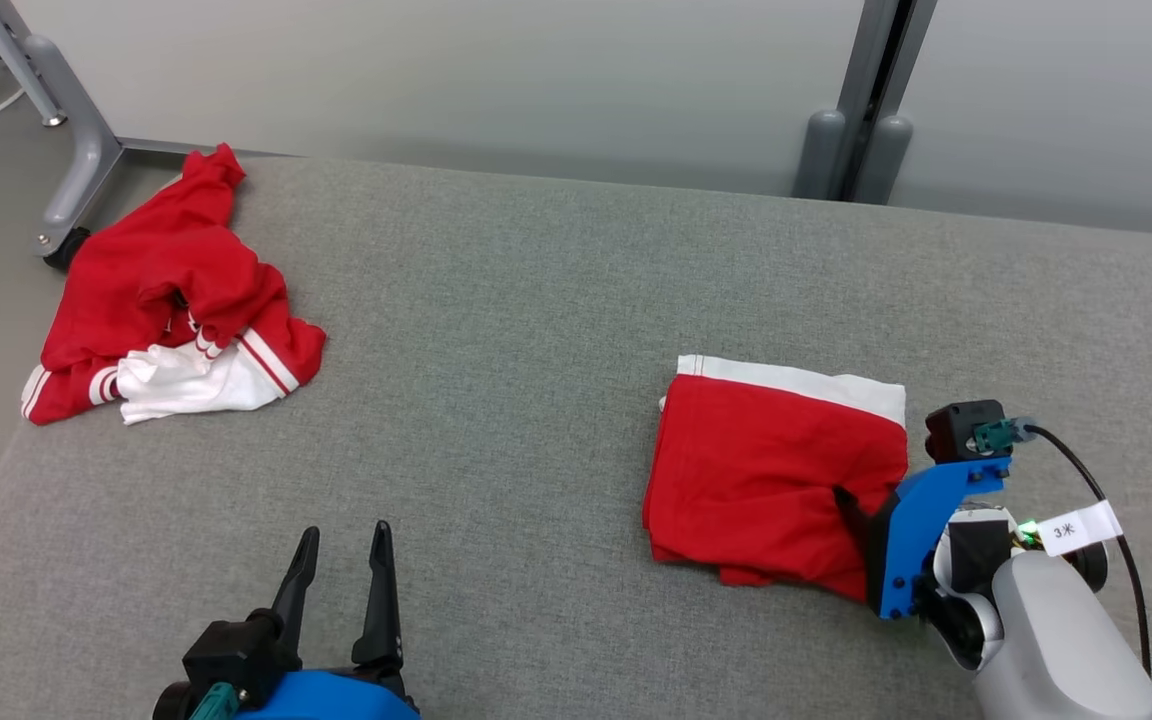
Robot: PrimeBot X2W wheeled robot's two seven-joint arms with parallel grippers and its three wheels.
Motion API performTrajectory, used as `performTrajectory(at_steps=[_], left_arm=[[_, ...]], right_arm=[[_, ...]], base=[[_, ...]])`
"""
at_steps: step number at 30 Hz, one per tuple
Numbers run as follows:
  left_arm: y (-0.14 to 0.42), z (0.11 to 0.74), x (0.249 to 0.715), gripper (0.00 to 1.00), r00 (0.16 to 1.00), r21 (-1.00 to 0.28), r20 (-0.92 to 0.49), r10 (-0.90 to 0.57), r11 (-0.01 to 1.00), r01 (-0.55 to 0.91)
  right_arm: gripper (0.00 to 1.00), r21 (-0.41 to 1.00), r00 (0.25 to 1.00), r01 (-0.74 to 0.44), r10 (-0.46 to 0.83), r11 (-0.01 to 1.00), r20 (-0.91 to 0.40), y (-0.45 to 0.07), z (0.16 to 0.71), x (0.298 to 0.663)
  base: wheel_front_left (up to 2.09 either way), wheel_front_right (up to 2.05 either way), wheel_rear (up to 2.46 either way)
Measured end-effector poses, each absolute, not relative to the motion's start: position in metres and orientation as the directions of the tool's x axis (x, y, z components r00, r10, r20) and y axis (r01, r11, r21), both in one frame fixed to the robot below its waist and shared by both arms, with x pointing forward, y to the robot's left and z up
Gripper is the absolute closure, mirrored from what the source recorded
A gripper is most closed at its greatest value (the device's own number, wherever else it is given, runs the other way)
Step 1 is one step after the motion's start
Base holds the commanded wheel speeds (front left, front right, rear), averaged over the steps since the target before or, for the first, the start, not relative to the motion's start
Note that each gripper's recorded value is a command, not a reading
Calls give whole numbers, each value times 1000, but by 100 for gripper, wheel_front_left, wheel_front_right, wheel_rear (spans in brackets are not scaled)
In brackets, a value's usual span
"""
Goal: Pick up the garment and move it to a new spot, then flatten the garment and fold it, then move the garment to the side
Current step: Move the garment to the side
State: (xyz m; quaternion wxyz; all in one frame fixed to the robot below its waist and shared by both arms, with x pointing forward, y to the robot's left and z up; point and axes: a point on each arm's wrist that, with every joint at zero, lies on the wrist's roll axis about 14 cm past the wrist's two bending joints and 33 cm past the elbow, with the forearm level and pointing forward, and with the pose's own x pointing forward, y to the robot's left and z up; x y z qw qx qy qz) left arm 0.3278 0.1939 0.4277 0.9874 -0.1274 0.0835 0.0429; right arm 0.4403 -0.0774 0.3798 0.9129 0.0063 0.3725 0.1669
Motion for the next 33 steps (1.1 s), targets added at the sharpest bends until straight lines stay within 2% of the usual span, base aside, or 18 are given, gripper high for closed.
performTrajectory(at_steps=[2,3,4,10,15,19,25,33], left_arm=[[193,425,329,0,981,-243,-185,60,964,-105],[192,424,330,0,981,-241,-187,54,965,-99],[189,424,332,0,981,-240,-187,42,967,-87],[166,423,356,0,983,-234,-180,-41,972,-2],[132,421,384,0,973,-241,-166,-157,964,115],[98,415,404,0,950,-251,-159,-267,942,223],[44,407,430,0,892,-266,-139,-431,884,385],[5,404,443,0,832,-276,-124,-541,824,494]], right_arm=[[75,141,657,-310,319,940,-683,-74,377,441],[91,135,663,-317,321,939,-676,-73,378,444],[100,129,670,-320,320,939,-670,-75,379,446],[100,101,741,-276,279,956,-612,-104,388,464],[100,27,814,-166,152,986,-561,-172,396,474],[100,-13,850,-37,25,999,-526,-232,402,468],[100,-56,850,133,-143,990,-508,-301,405,441],[100,-48,828,249,-238,967,-508,-329,398,419]], base=[[0,0,0],[0,0,0],[0,0,0],[0,0,0],[0,0,0],[0,0,0],[0,0,0],[0,0,0]])
